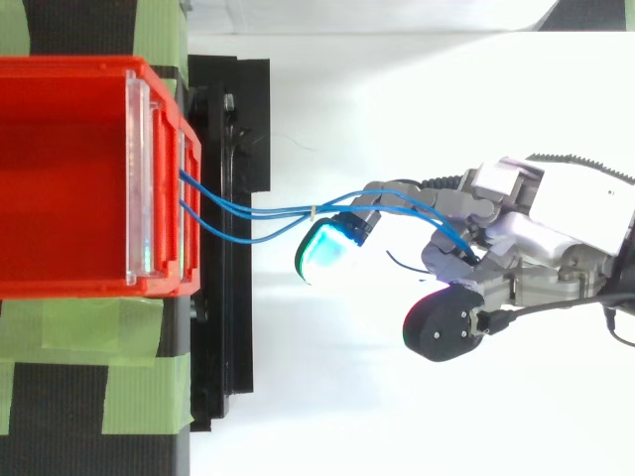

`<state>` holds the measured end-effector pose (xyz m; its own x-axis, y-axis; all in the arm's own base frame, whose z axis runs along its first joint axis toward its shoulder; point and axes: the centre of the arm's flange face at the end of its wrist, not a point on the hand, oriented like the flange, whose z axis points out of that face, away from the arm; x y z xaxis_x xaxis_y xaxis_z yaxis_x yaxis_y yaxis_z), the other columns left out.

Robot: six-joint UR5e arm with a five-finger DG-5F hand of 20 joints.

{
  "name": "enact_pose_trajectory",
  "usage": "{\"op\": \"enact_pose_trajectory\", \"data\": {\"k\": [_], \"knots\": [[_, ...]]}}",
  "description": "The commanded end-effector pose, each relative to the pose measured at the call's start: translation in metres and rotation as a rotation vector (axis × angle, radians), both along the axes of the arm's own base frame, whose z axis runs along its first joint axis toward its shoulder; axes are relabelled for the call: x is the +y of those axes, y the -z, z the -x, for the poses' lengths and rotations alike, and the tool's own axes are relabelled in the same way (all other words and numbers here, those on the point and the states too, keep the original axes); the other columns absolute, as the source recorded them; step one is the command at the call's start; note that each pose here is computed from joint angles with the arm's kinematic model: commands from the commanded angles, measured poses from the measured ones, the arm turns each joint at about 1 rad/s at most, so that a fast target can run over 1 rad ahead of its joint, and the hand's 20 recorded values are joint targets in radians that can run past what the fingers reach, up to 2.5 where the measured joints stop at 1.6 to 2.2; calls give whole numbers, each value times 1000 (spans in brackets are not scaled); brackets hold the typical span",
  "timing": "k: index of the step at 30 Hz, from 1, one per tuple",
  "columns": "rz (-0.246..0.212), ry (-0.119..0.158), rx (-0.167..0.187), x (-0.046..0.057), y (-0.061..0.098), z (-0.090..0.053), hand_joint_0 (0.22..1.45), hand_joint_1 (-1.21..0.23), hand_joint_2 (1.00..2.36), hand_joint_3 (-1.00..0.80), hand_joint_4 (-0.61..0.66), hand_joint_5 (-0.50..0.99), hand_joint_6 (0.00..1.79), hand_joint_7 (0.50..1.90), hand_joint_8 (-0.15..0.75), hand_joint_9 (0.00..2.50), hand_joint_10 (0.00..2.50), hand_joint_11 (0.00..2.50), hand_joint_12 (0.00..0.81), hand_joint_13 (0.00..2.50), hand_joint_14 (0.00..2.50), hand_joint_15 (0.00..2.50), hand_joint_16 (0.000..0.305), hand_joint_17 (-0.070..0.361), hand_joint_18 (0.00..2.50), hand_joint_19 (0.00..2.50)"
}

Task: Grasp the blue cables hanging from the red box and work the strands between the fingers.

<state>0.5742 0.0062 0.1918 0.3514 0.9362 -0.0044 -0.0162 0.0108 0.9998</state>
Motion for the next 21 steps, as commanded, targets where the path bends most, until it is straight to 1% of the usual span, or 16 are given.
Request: {"op": "enact_pose_trajectory", "data": {"k": [1, 9, 11, 20, 21], "knots": [[-1, 0, -2, 0, -1, 0, 764, -590, 1003, -933, 432, 146, 13, 1150, 531, 1788, 2500, 2500, 694, 1979, 2500, 1712, 239, 180, 2495, 609], [0, 0, -1, 0, 0, 0, 758, -589, 1003, -928, 423, 162, 13, 1134, 538, 1789, 2500, 2500, 690, 1971, 2500, 1712, 237, 178, 2498, 598], [1, 0, 1, 0, 1, 0, 755, -586, 1004, -931, 414, 159, 13, 1126, 537, 1788, 2500, 2500, 688, 1968, 2500, 1709, 242, 181, 2500, 591], [1, 0, 1, 0, 1, 0, 753, -586, 1003, -936, 438, 139, 14, 1117, 527, 1777, 2500, 2500, 681, 1958, 2500, 1682, 239, 180, 2500, 607], [0, 0, -1, 0, 0, 0, 752, -587, 1003, -934, 432, 140, 13, 1114, 527, 1778, 2500, 2500, 681, 1959, 2500, 1682, 243, 182, 2500, 603]]}}
